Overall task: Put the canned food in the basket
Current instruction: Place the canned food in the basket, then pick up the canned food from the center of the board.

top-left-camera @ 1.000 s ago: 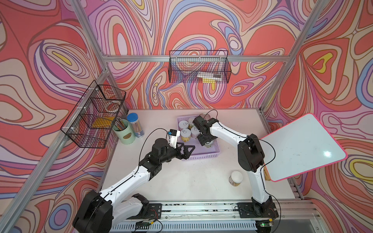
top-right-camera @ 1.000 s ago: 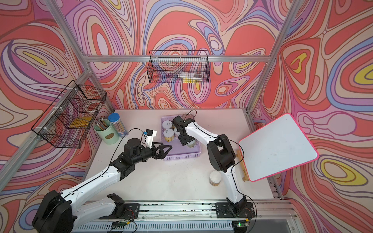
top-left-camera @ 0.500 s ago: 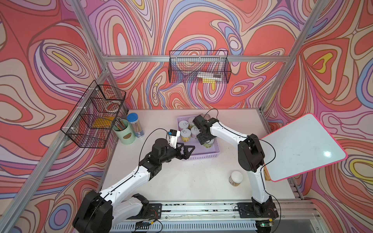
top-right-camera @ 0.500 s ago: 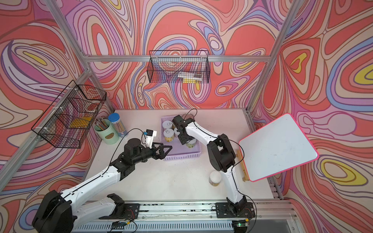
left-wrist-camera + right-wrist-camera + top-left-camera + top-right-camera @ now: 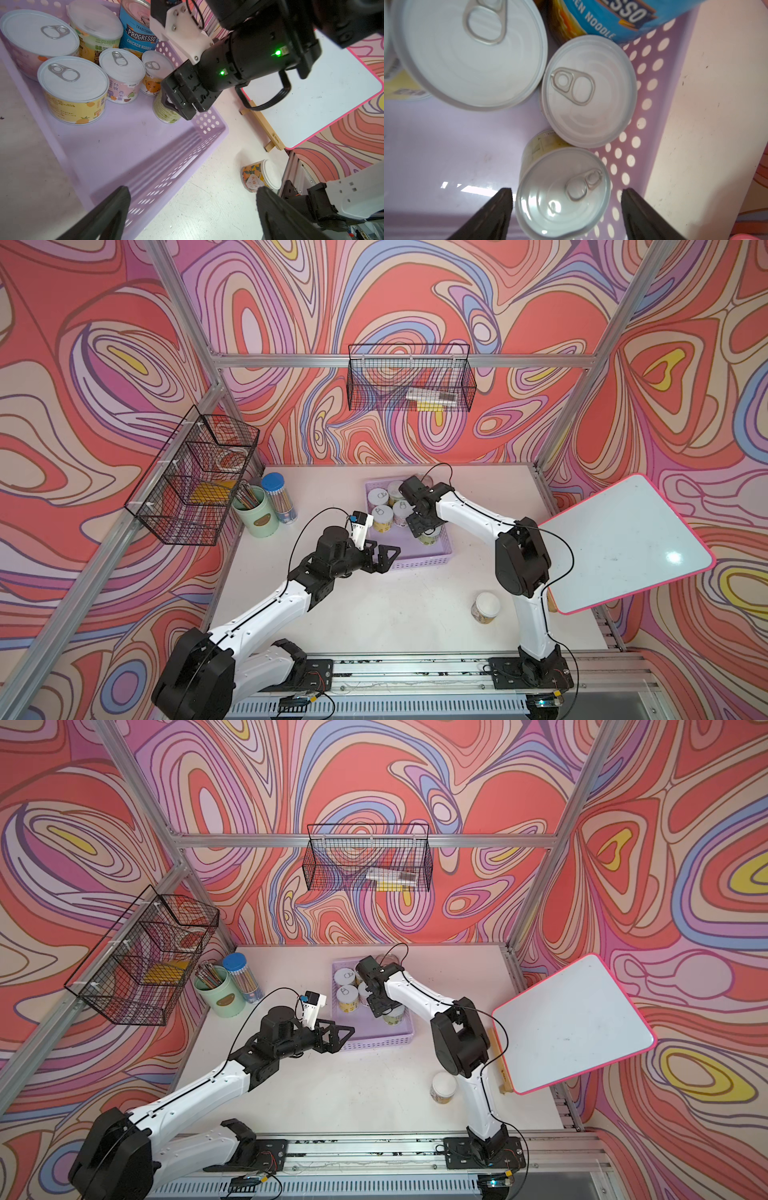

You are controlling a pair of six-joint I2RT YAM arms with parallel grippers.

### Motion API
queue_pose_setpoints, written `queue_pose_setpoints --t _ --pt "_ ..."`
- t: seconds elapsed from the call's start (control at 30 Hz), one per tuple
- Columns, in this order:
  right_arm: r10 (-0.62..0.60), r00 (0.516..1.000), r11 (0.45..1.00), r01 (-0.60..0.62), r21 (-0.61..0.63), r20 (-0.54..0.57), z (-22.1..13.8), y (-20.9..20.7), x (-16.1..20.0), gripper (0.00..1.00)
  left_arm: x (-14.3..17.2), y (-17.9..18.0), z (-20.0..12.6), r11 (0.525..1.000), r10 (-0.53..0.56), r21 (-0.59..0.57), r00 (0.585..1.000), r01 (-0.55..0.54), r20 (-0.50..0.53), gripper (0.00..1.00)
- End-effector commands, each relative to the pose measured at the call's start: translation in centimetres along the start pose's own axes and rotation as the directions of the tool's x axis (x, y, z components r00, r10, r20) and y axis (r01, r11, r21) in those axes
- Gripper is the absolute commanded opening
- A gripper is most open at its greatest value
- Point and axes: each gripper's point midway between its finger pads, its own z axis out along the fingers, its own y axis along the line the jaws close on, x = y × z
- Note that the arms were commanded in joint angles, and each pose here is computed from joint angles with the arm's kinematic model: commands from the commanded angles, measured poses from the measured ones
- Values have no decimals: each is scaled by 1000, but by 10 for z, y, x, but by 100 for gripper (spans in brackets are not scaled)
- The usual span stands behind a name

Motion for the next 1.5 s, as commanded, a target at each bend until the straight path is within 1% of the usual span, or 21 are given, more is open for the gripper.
queue_pose_setpoints --t 0.0,0.2,0.27,0.43,0.6,0.73,0.83,0.97,1.13,1.33,1.43,1.47 --pt "73 993 992 -62 -109 98 -43 4 -9 85 -2 -8 -5 998 64 -9 998 -64 10 99" --pt "196 966 952 -147 -269 169 -86 10 7 85 7 -18 -12 988 151 -41 989 -151 -1 99" --pt "229 959 940 -173 -294 169 -91 9 18 85 9 -24 -13 984 172 -38 985 -172 -4 99" --pt "301 943 918 -247 -310 143 -100 2 48 85 17 -41 -11 974 227 -1 974 -227 -21 99" --pt "354 931 903 -317 -289 85 -100 -2 85 85 29 -54 -1 967 255 36 966 -253 -50 99" --pt "391 919 896 -368 -247 48 -102 -3 115 85 40 -69 11 956 290 68 954 -285 -73 99" --pt "429 903 881 -417 -222 8 -102 -4 139 85 49 -82 23 946 316 104 944 -306 -93 99" --pt "484 874 857 -484 -178 -44 -103 -14 173 85 60 -101 35 928 357 147 930 -342 -91 99" --pt "492 863 856 -503 -116 -112 -103 -23 209 88 69 -127 50 906 390 214 917 -366 -81 99" --pt "494 852 855 -512 -84 -172 -104 -25 232 93 84 -164 67 866 427 316 901 -387 -69 99" --pt "499 843 853 -519 -58 -202 -102 -28 245 98 91 -179 71 847 445 347 894 -402 -51 99" --pt "504 838 850 -525 -54 -210 -101 -29 248 98 92 -182 72 843 448 354 893 -405 -48 98"
